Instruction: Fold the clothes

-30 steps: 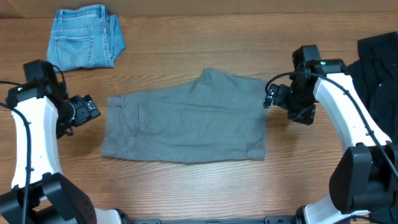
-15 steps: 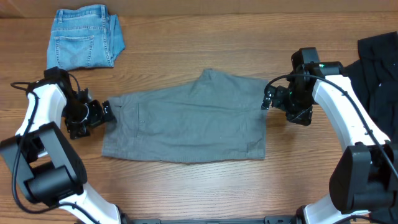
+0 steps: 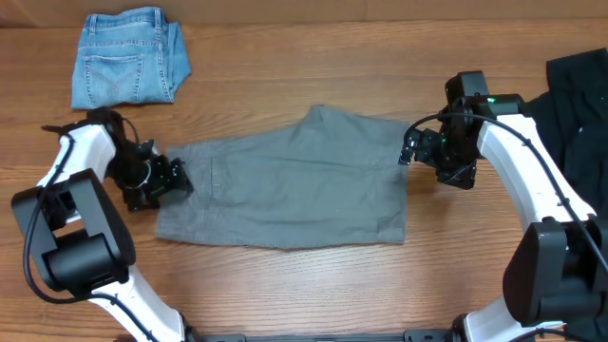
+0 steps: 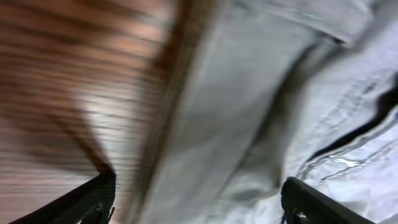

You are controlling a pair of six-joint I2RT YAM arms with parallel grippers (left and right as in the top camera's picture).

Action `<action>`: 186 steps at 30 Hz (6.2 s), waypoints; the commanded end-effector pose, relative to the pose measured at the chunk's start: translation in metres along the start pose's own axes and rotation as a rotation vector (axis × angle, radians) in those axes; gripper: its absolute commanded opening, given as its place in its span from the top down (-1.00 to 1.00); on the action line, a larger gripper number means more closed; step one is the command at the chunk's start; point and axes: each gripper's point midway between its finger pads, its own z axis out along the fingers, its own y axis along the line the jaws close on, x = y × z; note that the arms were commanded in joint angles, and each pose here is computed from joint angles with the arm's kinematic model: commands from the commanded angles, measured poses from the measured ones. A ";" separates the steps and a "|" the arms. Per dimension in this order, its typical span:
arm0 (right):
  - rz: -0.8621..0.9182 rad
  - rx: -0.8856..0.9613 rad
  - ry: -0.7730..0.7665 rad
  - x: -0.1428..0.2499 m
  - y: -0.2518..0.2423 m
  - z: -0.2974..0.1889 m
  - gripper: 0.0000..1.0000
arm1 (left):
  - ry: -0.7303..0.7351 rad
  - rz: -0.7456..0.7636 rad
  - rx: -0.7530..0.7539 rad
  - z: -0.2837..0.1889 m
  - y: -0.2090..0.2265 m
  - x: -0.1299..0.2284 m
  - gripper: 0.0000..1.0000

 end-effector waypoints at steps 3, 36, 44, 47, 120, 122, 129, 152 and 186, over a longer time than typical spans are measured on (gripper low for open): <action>-0.030 -0.004 0.002 0.004 0.008 0.001 -1.00 | 0.065 0.049 0.020 0.027 -0.014 0.016 -0.76; -0.087 -0.152 0.082 0.048 0.017 0.077 -1.00 | -0.207 0.024 -0.148 -0.157 -0.092 -0.001 0.92; -0.089 -0.142 0.099 0.045 0.014 0.093 -1.00 | -0.237 0.231 -0.065 -0.165 -0.181 0.049 0.92; -0.091 -0.144 0.088 0.041 0.015 0.095 -1.00 | -0.242 0.289 -0.056 -0.163 -0.205 0.068 0.92; 0.123 -0.071 0.098 -0.022 -0.026 0.011 -0.34 | -0.076 0.864 0.107 0.002 -0.399 0.166 -0.07; 0.149 -0.073 0.093 -0.027 -0.031 -0.006 -0.36 | -0.075 0.854 0.103 0.001 -0.397 0.163 -0.06; -0.050 -0.276 0.155 -0.010 0.013 -0.029 -0.29 | -0.012 0.727 0.014 -0.006 -0.352 0.138 0.10; 0.029 -0.081 0.167 -0.035 -0.012 0.100 0.92 | 0.177 0.533 -0.137 0.095 -0.237 0.143 0.91; -0.199 -0.139 0.377 0.129 0.059 0.060 0.92 | -0.028 0.488 -0.154 0.010 -0.242 0.123 0.91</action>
